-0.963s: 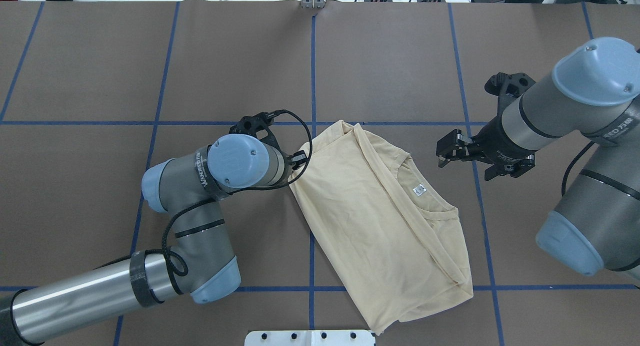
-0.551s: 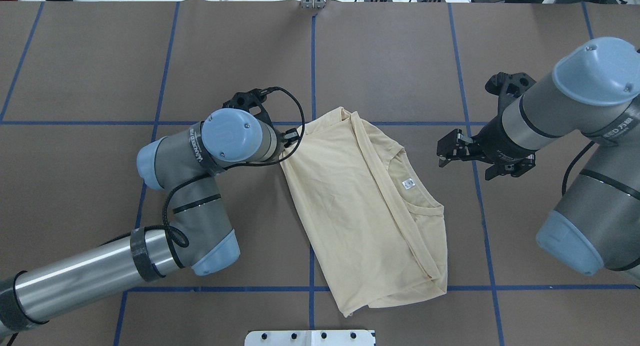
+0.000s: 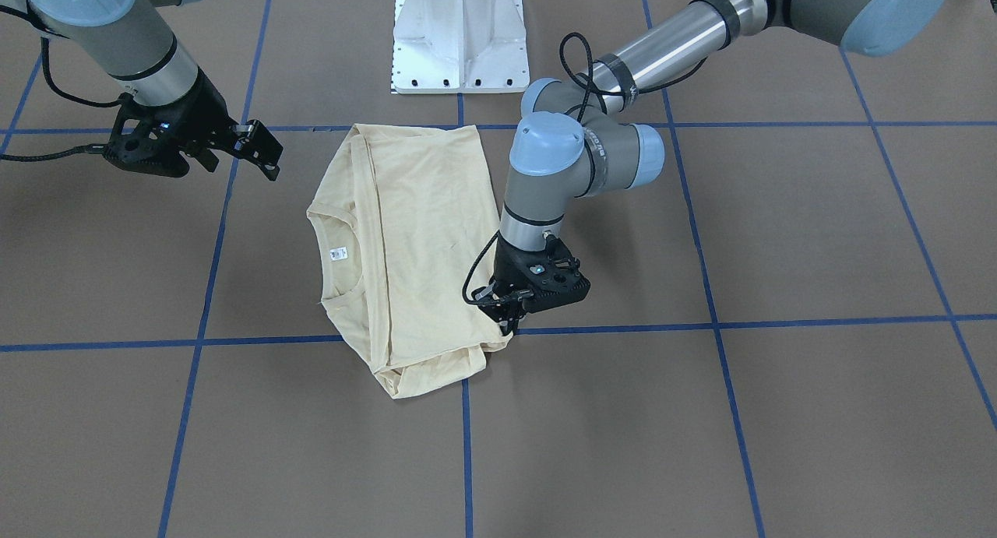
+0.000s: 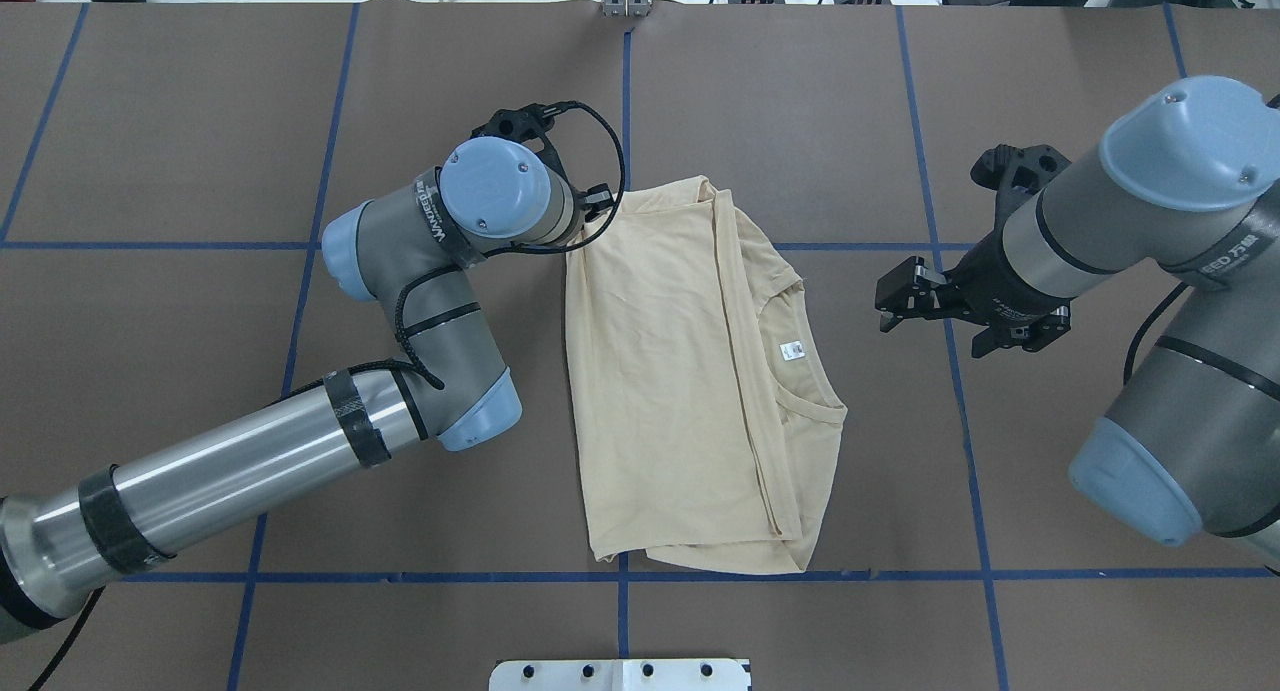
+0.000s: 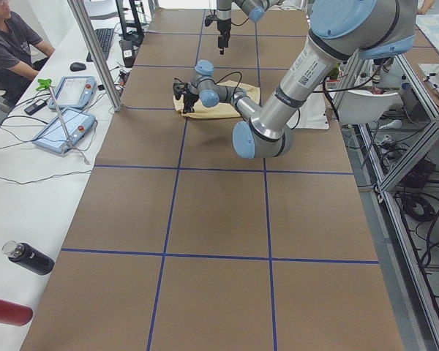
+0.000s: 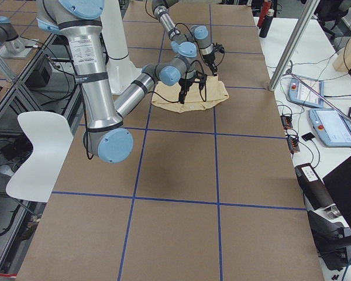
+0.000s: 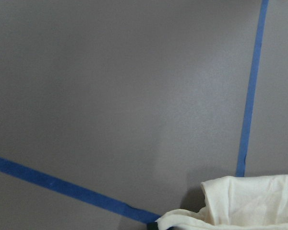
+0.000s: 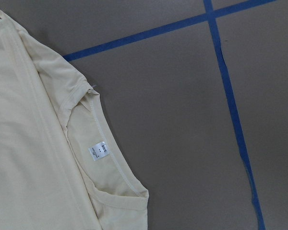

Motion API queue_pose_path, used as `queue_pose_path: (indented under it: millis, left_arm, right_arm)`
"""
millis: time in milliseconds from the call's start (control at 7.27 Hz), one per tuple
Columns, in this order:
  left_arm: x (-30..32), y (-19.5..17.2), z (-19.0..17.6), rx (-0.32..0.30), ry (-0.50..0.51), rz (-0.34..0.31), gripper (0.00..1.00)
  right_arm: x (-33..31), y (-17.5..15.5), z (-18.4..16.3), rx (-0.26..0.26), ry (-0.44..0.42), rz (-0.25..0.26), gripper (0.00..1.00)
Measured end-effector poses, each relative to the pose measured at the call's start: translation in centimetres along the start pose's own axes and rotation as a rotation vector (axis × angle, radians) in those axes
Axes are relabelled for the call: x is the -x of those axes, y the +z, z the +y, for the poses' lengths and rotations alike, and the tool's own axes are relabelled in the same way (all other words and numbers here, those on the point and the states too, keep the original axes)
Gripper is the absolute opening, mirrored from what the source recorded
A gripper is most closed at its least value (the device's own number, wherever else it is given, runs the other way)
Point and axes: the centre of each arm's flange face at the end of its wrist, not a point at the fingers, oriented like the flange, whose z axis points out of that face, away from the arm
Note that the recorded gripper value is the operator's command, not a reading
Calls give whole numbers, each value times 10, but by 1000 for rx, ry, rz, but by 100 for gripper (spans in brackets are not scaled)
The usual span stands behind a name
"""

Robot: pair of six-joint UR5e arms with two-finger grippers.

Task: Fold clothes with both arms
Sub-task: 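Drag the shirt corner with the left gripper away from the robot, then release, then withdraw the left gripper outward while the right gripper moves to the shirt's side edge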

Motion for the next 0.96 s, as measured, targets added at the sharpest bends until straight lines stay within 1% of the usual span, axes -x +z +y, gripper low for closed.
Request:
queue_pose_path:
  millis: [275,551,688,826,963]
  left_arm:
    - [-3,9,-22,-48,27,27,0]
    - [-2,11,-37,-70,39,39,0]
    - [-2,10,-40,-74,40,43,26]
    - [-3,10,-41,-76,40,49,86]
    - [-3,9,-42,-76,40,55,99]
  right_arm:
    - [0,1,0,2,1,0,100]
    - [0,1,0,2,0,0,100]
    - [0,1,0,0,0,1,100]
    - [1,1,0,-2,1,0,100]
    - [4,1,0,-4,3,-3,100]
